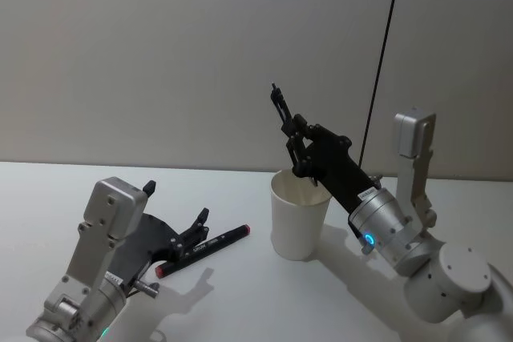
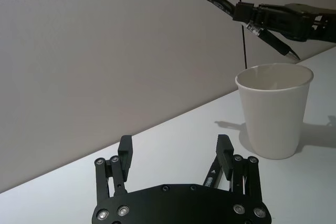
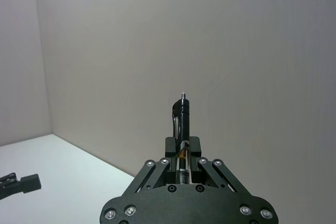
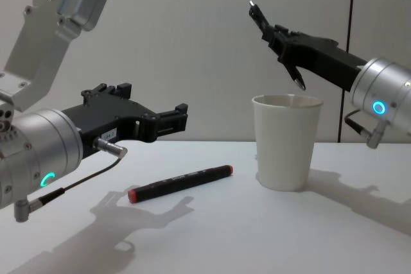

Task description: Place the pen into the pen holder.

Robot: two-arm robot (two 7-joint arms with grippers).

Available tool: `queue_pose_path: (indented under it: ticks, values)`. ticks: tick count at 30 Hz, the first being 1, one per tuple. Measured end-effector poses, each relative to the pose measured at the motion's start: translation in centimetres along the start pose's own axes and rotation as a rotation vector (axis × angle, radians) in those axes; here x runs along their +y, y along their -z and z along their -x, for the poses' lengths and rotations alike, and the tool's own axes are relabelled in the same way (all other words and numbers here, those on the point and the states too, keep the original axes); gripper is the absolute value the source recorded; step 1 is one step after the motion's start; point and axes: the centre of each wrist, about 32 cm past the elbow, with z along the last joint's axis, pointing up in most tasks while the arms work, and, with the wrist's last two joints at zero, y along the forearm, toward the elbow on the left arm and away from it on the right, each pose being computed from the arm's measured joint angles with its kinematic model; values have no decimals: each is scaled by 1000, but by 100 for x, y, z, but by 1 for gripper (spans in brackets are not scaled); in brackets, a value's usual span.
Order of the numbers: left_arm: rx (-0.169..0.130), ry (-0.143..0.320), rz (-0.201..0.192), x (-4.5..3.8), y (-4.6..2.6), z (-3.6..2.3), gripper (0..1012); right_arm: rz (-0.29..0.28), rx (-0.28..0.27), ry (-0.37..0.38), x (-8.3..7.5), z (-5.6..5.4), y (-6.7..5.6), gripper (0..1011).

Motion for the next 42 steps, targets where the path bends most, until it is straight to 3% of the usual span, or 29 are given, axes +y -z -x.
queue_pose_path:
  ticks: [15, 19, 22, 36, 39, 42]
  values:
    - [0, 0, 0, 0, 0, 0, 1003, 24, -22, 8, 21, 31, 82, 148]
    - [0, 0, 0, 0, 0, 0, 1003, 27, -25, 9, 25, 35, 91, 229]
    - [0, 0, 0, 0, 0, 0, 1003, 29, -26, 9, 25, 36, 98, 353]
    - [0, 0, 0, 0, 0, 0, 1004, 33, -30, 11, 30, 41, 109, 750]
    - [0, 0, 0, 0, 0, 0, 1003, 30, -30, 12, 25, 42, 98, 878]
    - [0, 0, 0, 0, 0, 0, 1003, 26, -27, 15, 15, 49, 77, 927]
